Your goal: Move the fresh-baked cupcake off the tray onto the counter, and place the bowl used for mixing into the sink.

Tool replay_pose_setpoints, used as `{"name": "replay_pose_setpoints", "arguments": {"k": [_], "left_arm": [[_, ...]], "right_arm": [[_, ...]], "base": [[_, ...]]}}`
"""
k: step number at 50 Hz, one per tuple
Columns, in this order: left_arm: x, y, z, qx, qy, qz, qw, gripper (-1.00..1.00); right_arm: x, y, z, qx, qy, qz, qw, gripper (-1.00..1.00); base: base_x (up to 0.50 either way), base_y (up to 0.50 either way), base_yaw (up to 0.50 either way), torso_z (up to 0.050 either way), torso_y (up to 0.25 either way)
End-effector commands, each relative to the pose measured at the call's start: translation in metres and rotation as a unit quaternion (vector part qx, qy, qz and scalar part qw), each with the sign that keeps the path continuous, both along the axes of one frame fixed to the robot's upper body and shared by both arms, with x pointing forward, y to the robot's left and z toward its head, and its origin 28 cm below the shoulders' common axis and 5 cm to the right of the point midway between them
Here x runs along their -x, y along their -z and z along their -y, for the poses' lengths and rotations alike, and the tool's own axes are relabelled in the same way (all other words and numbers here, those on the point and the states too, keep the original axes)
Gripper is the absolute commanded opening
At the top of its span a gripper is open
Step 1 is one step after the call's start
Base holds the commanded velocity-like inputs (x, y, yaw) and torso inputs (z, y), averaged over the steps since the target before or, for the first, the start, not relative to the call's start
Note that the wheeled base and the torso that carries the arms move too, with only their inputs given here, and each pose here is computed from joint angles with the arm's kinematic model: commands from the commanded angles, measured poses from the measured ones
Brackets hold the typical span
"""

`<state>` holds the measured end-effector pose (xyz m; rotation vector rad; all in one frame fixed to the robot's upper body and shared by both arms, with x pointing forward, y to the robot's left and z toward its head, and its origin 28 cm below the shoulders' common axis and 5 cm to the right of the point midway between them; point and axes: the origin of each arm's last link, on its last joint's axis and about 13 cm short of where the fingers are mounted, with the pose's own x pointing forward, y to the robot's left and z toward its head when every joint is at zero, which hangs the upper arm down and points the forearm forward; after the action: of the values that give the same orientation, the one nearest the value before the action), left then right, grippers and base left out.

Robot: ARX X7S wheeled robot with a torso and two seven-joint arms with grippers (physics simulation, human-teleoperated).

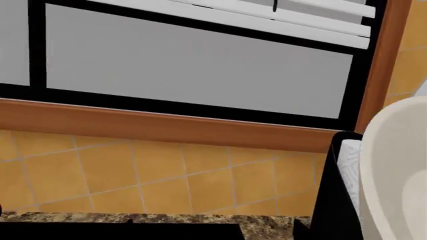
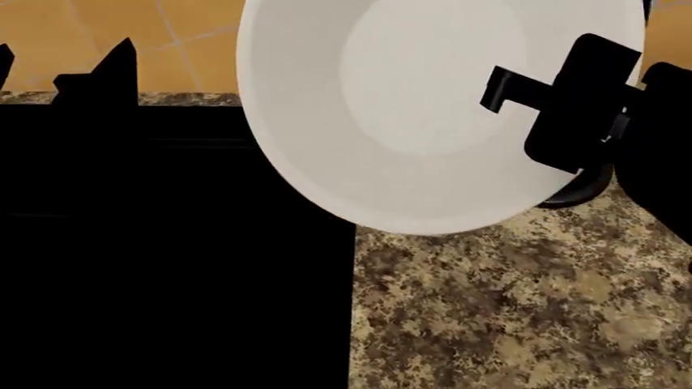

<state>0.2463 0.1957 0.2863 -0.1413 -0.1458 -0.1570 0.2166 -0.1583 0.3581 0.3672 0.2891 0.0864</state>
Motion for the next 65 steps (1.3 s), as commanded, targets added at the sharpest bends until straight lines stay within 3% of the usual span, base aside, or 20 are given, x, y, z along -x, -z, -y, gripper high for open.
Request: {"name": "replay_pose_setpoints", "arguments": {"k": [1, 55, 65], "left_arm": [[0.0, 0.0, 0.0, 0.0, -0.001, 0.001, 1.0, 1.0], [0.0, 0.0, 0.0, -0.003, -0.001, 0.001, 1.0, 1.0], [0.0, 0.0, 0.0, -0.004, -0.002, 0.001, 1.0, 1.0]], "right_arm": [[-0.001, 0.001, 0.002, 0.004, 0.005, 0.011, 1.0, -1.0], [0.0, 0.01, 0.01, -0.001, 0.032, 0.013, 0.999, -1.0], [-0.001, 0.011, 0.011, -0.006, 0.041, 0.009, 0.999, -1.0]], "base": [[0.0, 0.5, 0.0, 0.0, 0.0], [0.0, 0.5, 0.0, 0.0, 0.0], [0.0, 0.02, 0.0, 0.0, 0.001]]}}
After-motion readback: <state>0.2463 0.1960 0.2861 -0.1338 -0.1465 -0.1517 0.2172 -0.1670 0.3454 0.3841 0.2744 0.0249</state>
